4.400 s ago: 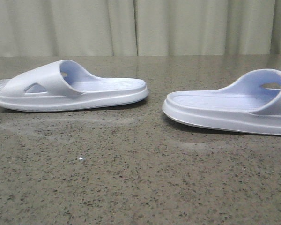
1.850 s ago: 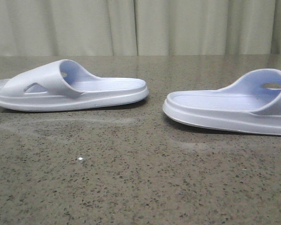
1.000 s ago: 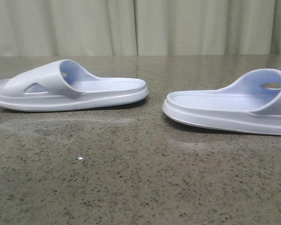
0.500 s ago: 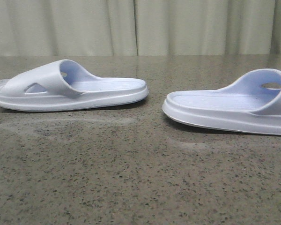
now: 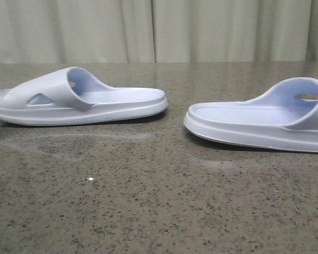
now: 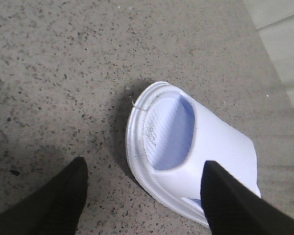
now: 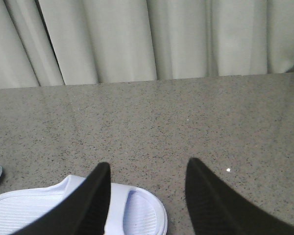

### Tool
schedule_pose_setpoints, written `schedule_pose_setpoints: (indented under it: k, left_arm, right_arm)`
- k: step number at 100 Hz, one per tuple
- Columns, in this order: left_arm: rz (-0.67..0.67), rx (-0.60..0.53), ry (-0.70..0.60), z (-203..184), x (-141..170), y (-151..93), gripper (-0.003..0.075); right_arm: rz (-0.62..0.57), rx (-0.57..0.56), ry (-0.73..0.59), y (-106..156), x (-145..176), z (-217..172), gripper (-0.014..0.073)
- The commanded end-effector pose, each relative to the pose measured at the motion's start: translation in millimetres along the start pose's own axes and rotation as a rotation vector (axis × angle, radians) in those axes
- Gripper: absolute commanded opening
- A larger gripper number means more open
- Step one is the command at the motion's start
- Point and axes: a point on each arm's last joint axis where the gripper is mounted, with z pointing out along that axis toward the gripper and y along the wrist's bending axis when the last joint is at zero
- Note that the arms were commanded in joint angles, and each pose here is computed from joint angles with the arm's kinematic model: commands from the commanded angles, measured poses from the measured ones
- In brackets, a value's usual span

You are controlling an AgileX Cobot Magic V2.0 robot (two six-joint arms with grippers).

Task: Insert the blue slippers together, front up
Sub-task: 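Lower the left gripper onto the heel rim of the nearer slipper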

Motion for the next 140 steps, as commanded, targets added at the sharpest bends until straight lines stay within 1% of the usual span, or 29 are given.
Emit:
schedule_pose_setpoints:
  k: [1, 33, 59, 79, 104, 117, 124, 131, 140]
  left_arm:
    - [-0.024, 0.022, -0.057, -0.3, -9.3, -7.1, 0.0434]
    - [-0.038, -0.019, -0.057, 13.3, -12.8, -1.2, 0.0435]
    - [-0.024, -0.024, -0.045, 25.5, -22.7, -9.5, 0.0434]
    - [-0.03, -0.048, 0.024, 41.0, -22.0, -9.4, 0.0435]
    - [-0.007, -0.052, 0.091, 64.2, -15.5, -20.4, 0.0434]
    - [-0.02, -0.062, 0.117, 72.4, -11.0, -20.2, 0.0431]
    - [-0.022, -0.069, 0.125, 74.7, -10.2, -18.7, 0.0412]
    - [-0.022, -0.071, 0.126, 75.2, -10.1, -18.3, 0.0372]
    - [-0.024, -0.071, 0.124, 75.3, -10.3, -18.4, 0.0284]
  right_arm:
    - [-0.012, 0.001, -0.1, 0.6, -17.9, -1.3, 0.0299]
    - [-0.009, -0.001, -0.111, 0.8, -18.9, -1.4, 0.0299]
    - [0.004, -0.009, -0.122, 1.5, -19.8, -1.5, 0.0299]
    - [0.004, -0.009, -0.122, 1.5, -19.9, -1.5, 0.0299]
    - [0.008, -0.011, -0.124, 1.6, -20.0, -1.5, 0.0299]
    - [0.01, -0.012, -0.124, 1.7, -20.0, -1.5, 0.0299]
    - [0.01, -0.012, -0.124, 1.7, -20.0, -1.5, 0.0299]
    - [0.01, -0.012, -0.124, 1.7, -20.0, -1.5, 0.0299]
    - [0.01, -0.012, -0.124, 1.7, -20.0, -1.5, 0.0299]
